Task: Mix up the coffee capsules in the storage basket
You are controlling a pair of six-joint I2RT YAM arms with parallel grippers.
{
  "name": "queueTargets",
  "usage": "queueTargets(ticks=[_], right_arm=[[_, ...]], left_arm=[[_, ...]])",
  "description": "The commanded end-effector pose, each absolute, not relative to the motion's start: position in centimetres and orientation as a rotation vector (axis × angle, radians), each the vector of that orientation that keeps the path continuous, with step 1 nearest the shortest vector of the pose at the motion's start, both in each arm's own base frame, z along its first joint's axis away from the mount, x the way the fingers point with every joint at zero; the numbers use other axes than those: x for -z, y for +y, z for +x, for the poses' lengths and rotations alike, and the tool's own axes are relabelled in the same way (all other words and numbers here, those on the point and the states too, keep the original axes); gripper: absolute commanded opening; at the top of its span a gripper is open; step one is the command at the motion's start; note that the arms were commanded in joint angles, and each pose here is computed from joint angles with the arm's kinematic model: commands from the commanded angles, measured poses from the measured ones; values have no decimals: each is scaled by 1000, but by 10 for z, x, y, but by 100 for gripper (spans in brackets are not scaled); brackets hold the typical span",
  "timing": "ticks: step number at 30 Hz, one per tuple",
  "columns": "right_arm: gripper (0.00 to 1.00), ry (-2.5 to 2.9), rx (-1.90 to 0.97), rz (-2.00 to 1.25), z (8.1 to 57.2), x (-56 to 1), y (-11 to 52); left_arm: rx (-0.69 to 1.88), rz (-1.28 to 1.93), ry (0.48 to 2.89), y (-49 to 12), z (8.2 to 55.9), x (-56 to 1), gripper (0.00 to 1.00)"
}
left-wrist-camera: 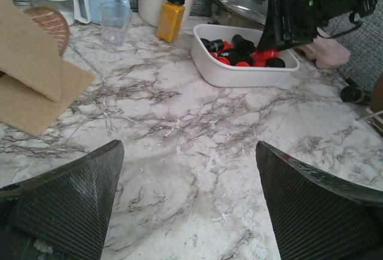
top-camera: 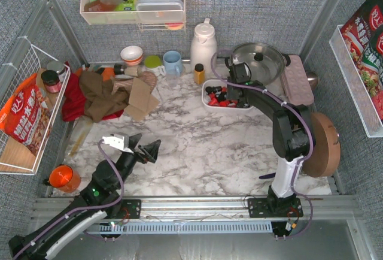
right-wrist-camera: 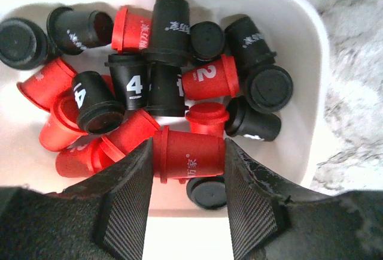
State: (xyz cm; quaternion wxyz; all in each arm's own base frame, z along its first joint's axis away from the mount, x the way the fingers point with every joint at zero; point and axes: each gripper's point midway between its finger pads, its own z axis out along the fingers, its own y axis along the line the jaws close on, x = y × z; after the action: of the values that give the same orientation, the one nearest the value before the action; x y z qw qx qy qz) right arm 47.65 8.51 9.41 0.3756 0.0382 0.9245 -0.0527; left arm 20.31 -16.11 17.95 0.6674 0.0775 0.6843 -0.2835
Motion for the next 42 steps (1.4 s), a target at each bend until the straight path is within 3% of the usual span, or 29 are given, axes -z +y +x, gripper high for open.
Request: queueTargets(ticks=[1,8,13,16,31,42], right_arm=[[48,2400,56,182,468,-77,93],[49,2388,-219,177,482,-57,133],[68,2410,-210,200,482,-56,133],[73,2402,-161,211,474,-65,123],[76,2310,-218,148,404,-132,114],[74,2246,-154,169,350,-148,82]], left_arm=[[630,154,1506,-158,206,-189,99],[618,162,1537,-160,208,-182,99],[610,162,1545,-159,208,-182,99],[610,156,1546,-158,208,-181,99],[607,147,1555,-160,210,-182,99],[619,57,1612,-156,212,-179,99]])
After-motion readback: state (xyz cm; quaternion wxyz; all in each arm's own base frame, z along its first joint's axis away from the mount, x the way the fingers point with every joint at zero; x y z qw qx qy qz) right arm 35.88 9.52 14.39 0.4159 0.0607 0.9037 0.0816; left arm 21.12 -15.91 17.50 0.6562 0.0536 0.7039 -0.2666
